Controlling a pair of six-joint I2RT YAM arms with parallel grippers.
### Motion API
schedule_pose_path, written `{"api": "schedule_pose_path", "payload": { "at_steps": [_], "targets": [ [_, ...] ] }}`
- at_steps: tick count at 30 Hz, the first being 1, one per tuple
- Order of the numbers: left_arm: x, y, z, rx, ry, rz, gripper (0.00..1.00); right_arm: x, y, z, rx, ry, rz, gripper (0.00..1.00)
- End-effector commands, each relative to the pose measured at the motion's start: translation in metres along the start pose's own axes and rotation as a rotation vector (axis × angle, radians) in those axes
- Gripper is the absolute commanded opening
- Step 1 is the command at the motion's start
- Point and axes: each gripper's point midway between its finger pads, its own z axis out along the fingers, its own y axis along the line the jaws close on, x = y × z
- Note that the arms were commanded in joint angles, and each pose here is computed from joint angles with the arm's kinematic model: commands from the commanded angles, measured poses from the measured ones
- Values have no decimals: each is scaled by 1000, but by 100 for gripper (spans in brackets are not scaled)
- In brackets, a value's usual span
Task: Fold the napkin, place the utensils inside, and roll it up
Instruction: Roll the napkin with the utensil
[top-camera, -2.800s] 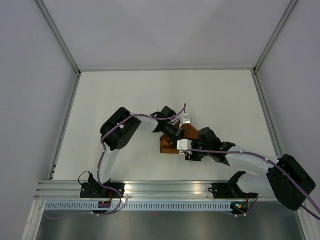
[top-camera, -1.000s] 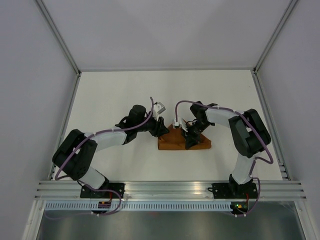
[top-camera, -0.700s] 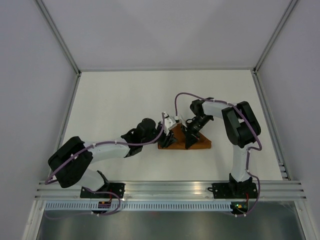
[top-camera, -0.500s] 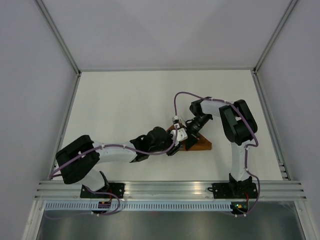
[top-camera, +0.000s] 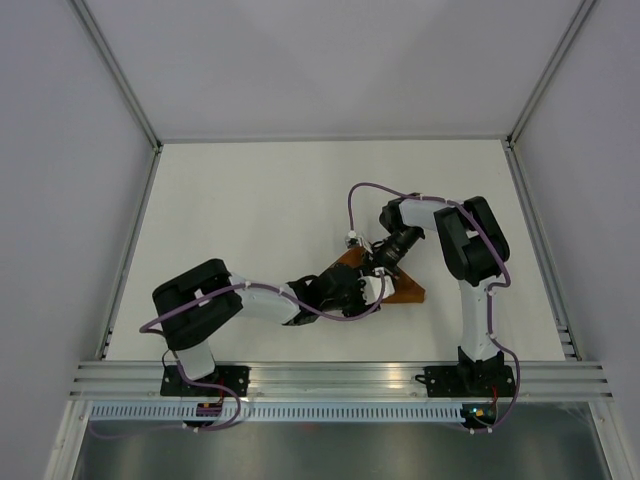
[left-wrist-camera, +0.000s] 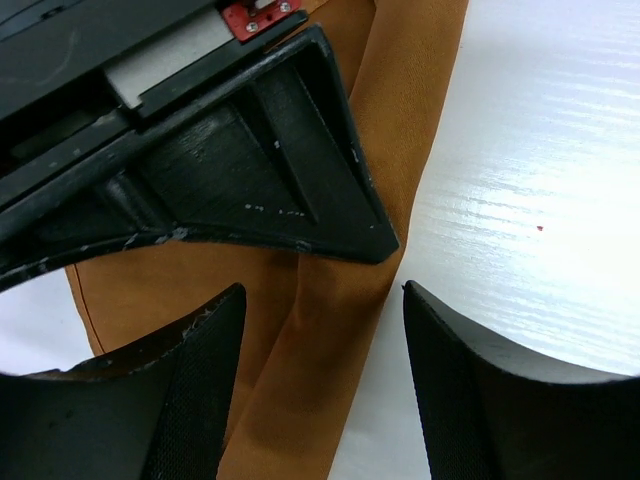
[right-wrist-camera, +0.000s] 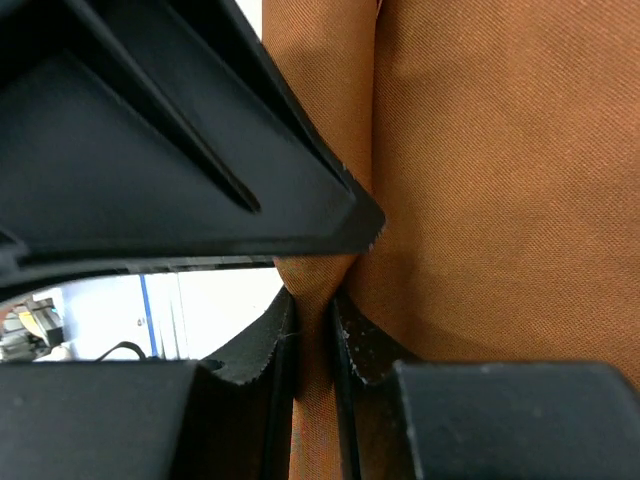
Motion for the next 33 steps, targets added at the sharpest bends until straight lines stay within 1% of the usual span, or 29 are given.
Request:
{"api": "schedule_pose_path", "payload": {
  "at_steps": [1,4,10,13,14,16,17,18,19,22,24,25,28,29,31,33],
  "targets": [
    [-16,4,9,-14,-28,88,69,20,-38,5,80,90,-65,15],
    [-10,1,14,-6,-11,98,68,19,-39,5,79,92,-62,15],
    [10,-7,22,21,44,93,58,19,-40,5,79,92,-54,15],
    [16,-11,26,39,69,78,43,19,-41,4,81,92,-53,15],
    [19,-12,27,42,77,72,32,19,-40,4,80,93,-54,15],
    [23,-13,29,45,92,66,22,18,-40,4,81,92,-56,15],
    [25,-16,29,63,101,61,13,18,-40,4,82,91,-55,16],
    [26,-19,29,79,105,58,10,18,-41,4,83,91,-57,16],
    [26,-21,31,91,107,53,2,17,-40,3,84,89,-55,17],
    [30,-27,31,135,122,41,2,15,-39,2,88,85,-57,20],
    [33,-30,31,165,129,25,2,11,-38,-2,99,78,-65,25],
    [34,-32,31,176,132,18,2,9,-38,-3,106,72,-67,30],
    [37,-36,30,220,135,-12,2,1,-35,-14,137,45,-75,39],
    [38,-36,29,230,137,-29,2,-3,-33,-19,144,31,-81,44],
    [41,-36,28,255,140,-53,2,-12,-29,-29,159,6,-94,48],
    [43,-36,27,277,145,-75,2,-21,-24,-38,170,-24,-101,49]
  ]
}}
